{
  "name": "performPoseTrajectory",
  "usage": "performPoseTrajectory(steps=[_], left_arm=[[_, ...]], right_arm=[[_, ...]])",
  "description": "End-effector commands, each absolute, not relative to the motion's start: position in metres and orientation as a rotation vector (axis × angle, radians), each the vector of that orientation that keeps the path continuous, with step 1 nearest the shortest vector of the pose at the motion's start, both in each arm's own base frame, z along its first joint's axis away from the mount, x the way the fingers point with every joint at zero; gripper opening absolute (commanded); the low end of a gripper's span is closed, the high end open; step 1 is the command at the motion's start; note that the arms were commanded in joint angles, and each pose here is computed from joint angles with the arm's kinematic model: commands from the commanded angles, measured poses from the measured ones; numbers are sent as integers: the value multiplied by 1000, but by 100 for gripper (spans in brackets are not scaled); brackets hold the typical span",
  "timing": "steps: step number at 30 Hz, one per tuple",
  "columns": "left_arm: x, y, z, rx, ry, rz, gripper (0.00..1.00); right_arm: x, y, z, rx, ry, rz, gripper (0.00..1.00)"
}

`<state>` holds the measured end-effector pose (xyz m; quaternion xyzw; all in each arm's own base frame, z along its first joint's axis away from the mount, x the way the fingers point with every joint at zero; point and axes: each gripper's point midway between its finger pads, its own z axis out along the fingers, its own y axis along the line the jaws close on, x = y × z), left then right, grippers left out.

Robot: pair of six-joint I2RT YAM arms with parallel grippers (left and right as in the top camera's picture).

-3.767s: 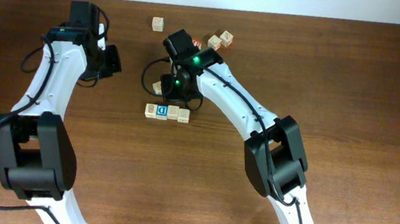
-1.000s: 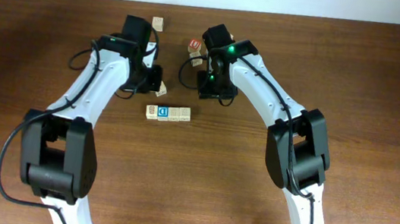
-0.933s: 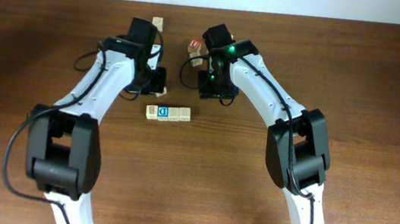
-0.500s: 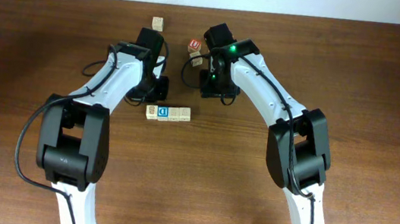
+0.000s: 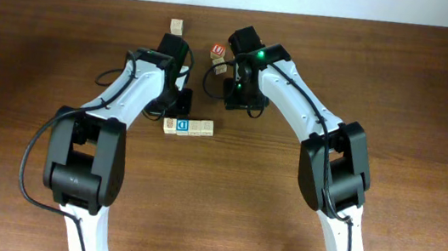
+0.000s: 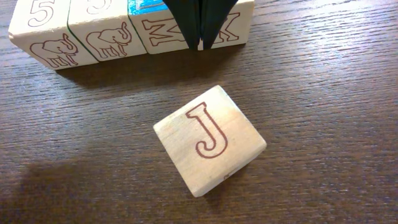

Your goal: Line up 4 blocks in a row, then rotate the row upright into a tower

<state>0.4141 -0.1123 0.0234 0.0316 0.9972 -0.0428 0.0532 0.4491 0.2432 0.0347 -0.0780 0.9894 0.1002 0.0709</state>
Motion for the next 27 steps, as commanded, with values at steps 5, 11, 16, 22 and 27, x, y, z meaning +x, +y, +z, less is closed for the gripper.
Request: performPoseTrajectory(steps=[5, 11, 16, 22, 27], left_arm=[[419, -103, 22, 74, 3020, -40, 0], [415, -102, 22, 74, 3037, -34, 0], [413, -102, 22, 74, 3041, -34, 0], [422, -99, 25, 55, 3009, -9, 0], [448, -66, 94, -118, 2952, 94, 0]], right_arm=[[451, 237, 36, -222, 2973, 279, 47], [451, 237, 36, -222, 2973, 278, 47], [451, 237, 36, -222, 2973, 278, 47], [453, 238, 43, -198, 2964, 286, 23], [461, 230, 118, -176, 2882, 419, 34]])
